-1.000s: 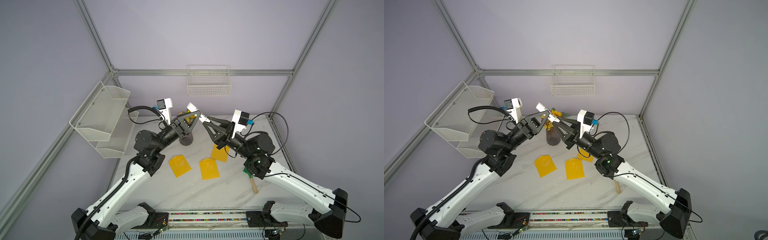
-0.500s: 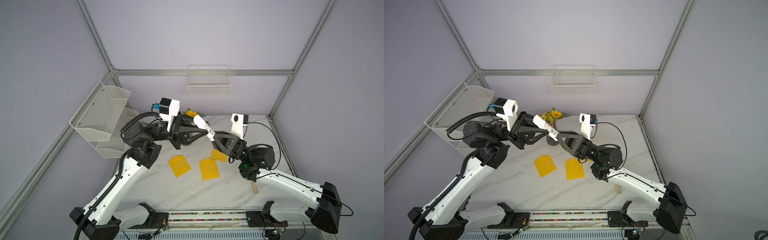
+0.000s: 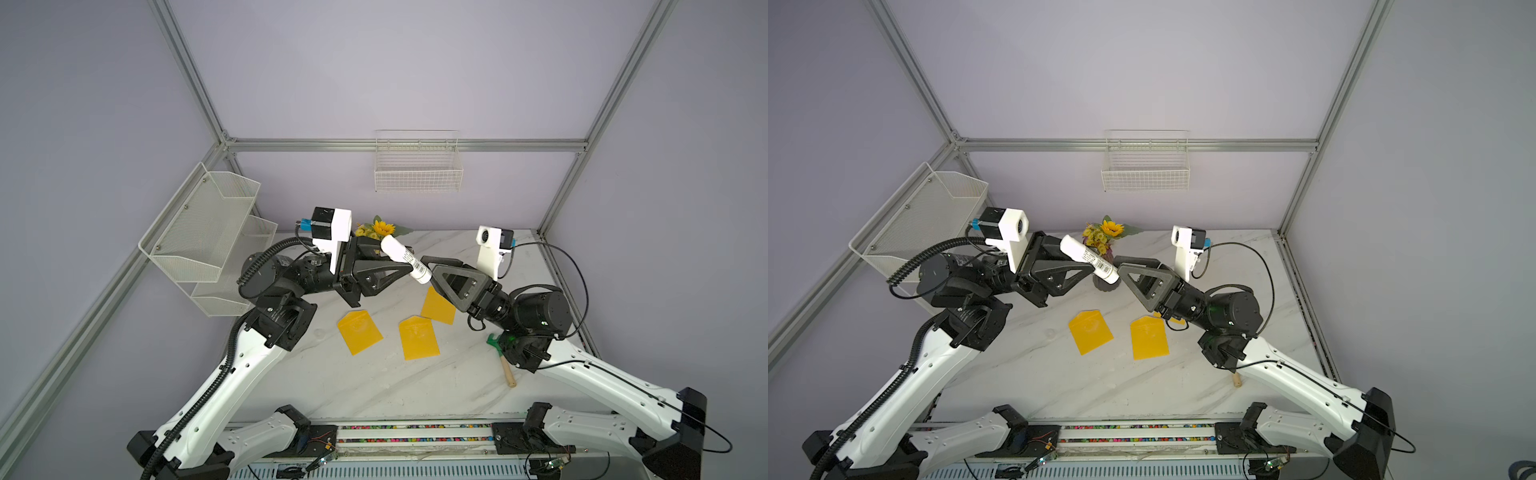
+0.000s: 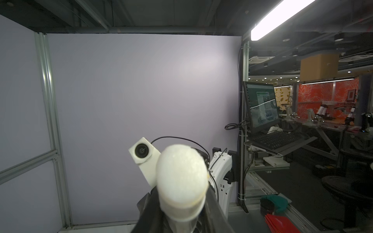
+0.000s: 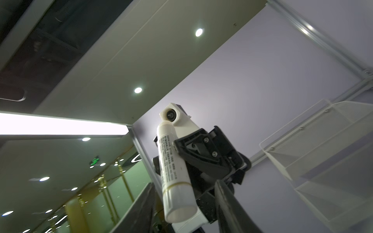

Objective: Seal the envelope with a glue stick
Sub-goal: Unscrew the glue stick.

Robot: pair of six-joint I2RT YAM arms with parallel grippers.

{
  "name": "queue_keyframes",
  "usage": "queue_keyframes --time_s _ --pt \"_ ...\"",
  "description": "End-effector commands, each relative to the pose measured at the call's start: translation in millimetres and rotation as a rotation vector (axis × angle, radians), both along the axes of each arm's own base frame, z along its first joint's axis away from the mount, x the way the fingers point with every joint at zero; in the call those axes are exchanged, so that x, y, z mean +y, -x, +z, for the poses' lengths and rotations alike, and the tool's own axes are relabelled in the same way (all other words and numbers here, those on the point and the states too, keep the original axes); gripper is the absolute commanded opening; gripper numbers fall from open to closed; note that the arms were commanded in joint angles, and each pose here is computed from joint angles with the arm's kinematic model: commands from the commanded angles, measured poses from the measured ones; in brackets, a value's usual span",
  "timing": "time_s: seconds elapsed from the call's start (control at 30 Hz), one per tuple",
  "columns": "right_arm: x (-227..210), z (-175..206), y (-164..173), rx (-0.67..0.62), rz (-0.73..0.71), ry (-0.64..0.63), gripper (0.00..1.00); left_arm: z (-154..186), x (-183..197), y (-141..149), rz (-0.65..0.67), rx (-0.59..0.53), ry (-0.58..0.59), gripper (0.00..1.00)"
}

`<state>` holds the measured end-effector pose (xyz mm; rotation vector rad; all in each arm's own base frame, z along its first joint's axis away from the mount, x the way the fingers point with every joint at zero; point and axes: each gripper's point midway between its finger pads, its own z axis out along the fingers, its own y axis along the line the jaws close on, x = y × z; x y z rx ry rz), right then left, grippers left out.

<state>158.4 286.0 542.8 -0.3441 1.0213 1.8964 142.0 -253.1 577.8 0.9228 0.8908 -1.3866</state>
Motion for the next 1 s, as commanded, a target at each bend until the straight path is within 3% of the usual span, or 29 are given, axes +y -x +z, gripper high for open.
queue_keyframes --time_s 0.0,0.3,0.43,0.67,0.97 --pt "-1 -18 -27 -0.099 -0.305 0.212 0.53 23 24 -16 0.13 0.136 0.171 0.04" --pt "-9 2 -36 -0.532 -0.683 0.351 0.57 -3 37 -71 0.195 0.606 0.302 0.03" --pt "2 -2 -41 -0.72 -0.782 0.399 0.59 -20 36 -82 0.203 0.706 0.306 0.03" --pt "28 -16 -74 -0.757 -0.848 0.513 0.62 -32 35 -90 0.199 0.772 0.318 0.03" --pt "50 -24 -96 -0.784 -0.867 0.563 0.61 -39 29 -95 0.179 0.796 0.312 0.03"
